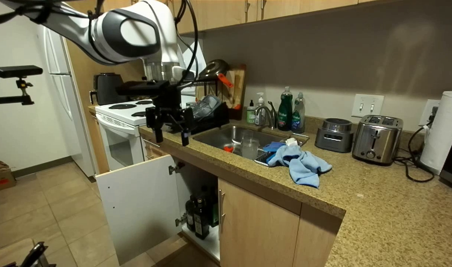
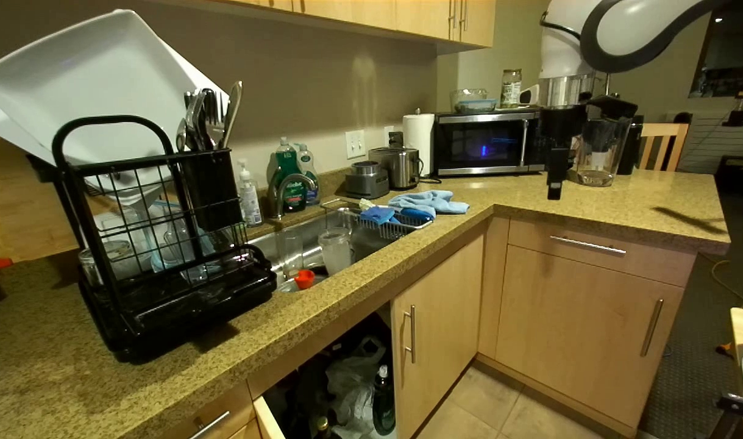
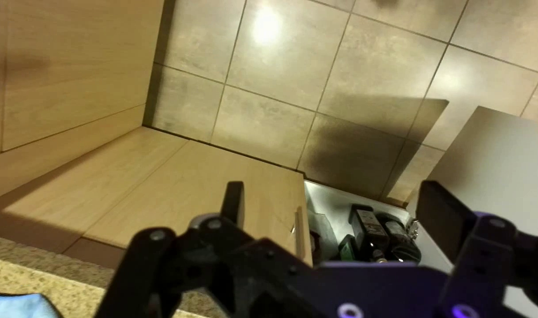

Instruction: Close the cabinet door

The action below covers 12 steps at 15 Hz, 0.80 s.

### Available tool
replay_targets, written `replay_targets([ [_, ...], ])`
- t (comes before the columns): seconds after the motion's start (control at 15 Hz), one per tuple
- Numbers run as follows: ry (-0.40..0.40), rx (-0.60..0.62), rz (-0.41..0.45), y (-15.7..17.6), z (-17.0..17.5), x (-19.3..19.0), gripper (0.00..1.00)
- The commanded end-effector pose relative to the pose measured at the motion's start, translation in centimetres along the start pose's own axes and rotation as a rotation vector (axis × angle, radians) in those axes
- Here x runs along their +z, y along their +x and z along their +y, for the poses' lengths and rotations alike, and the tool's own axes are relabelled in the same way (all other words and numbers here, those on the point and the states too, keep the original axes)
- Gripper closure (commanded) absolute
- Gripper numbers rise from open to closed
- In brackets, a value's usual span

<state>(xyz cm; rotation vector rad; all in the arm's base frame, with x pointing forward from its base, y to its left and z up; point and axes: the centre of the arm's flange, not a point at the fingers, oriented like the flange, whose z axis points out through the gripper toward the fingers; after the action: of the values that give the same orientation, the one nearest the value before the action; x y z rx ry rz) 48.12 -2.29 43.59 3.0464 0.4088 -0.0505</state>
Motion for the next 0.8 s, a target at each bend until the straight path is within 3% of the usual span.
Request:
replay_targets([
  [0.0,0.031,0.015,-0.01,2.2,-4.2,2.8,0.0],
  [0.73,-0.006,0.022,-0.009,5.0,-16.9,8.5,0.0],
])
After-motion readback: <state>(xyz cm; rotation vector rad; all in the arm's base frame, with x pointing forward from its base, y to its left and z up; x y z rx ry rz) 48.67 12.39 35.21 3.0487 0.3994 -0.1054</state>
